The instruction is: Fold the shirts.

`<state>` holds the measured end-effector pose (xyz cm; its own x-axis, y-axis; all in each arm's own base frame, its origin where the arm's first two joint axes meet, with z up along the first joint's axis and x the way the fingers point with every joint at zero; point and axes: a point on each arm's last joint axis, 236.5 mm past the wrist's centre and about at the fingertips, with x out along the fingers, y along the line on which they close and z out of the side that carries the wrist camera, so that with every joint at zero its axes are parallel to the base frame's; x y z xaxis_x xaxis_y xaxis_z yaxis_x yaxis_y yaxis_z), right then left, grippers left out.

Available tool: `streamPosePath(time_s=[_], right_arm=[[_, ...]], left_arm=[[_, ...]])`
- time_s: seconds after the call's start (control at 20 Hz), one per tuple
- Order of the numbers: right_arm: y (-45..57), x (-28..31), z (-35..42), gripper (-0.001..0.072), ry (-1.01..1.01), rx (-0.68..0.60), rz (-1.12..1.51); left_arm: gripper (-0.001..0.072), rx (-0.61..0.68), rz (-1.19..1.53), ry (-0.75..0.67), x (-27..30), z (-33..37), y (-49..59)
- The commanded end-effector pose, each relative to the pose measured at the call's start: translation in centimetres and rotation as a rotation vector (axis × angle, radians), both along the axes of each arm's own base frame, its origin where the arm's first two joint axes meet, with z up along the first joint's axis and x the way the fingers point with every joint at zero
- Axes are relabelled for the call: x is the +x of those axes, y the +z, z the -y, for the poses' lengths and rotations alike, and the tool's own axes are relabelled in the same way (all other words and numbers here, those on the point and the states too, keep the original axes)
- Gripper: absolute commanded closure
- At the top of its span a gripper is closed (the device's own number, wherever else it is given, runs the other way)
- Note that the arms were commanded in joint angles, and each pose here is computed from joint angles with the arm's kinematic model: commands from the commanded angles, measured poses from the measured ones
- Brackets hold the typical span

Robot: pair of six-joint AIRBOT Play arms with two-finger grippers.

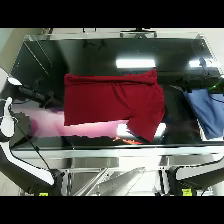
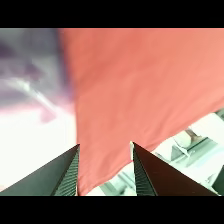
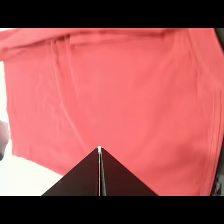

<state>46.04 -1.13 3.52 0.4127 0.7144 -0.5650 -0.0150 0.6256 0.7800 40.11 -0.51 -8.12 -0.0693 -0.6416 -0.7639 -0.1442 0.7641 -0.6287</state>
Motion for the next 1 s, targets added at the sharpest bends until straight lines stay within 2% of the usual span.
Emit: streamPosePath(time_s=[0.0,0.25,0.45,0.5,0.55,0.6,0.65,0.95], right_arm=[[0.2,-3.2,-0.4,0.0695,0.000,-0.009,-0.031],[0.6,-7.3,0.5,0.0695,-0.047,-0.027,-0.048],[1.1,-10.2,1.9,0.0694,-0.137,-0.045,-0.045],[0.3,-11.0,2.0,0.0694,-0.157,-0.050,-0.067],[-1.1,-12.2,1.6,0.0662,-0.160,-0.058,-0.114],[-2.8,-13.5,0.6,0.0416,-0.144,-0.040,-0.169],[-4.3,-14.3,-0.4,0.0254,-0.140,-0.017,-0.210],[-13.0,-15.2,-3.5,0.0250,-0.119,-0.080,-0.309]], left_arm=[[0.0364,0.047,-0.111,0.037,-3.8,0.3,-4.0],[0.0364,0.039,-0.164,0.037,-5.7,1.6,-5.6],[0.0372,0.007,-0.203,-0.097,-7.4,5.5,-4.3],[0.0543,0.019,-0.183,-0.125,-7.3,6.3,-4.0],[0.0689,0.032,-0.144,-0.162,-6.9,6.8,-3.7],[0.0683,0.051,-0.113,-0.172,-6.1,6.8,-3.4],[0.0684,0.073,-0.086,-0.168,-5.1,6.5,-3.1],[0.0683,0.093,-0.023,-0.142,-2.6,5.4,-1.5]])
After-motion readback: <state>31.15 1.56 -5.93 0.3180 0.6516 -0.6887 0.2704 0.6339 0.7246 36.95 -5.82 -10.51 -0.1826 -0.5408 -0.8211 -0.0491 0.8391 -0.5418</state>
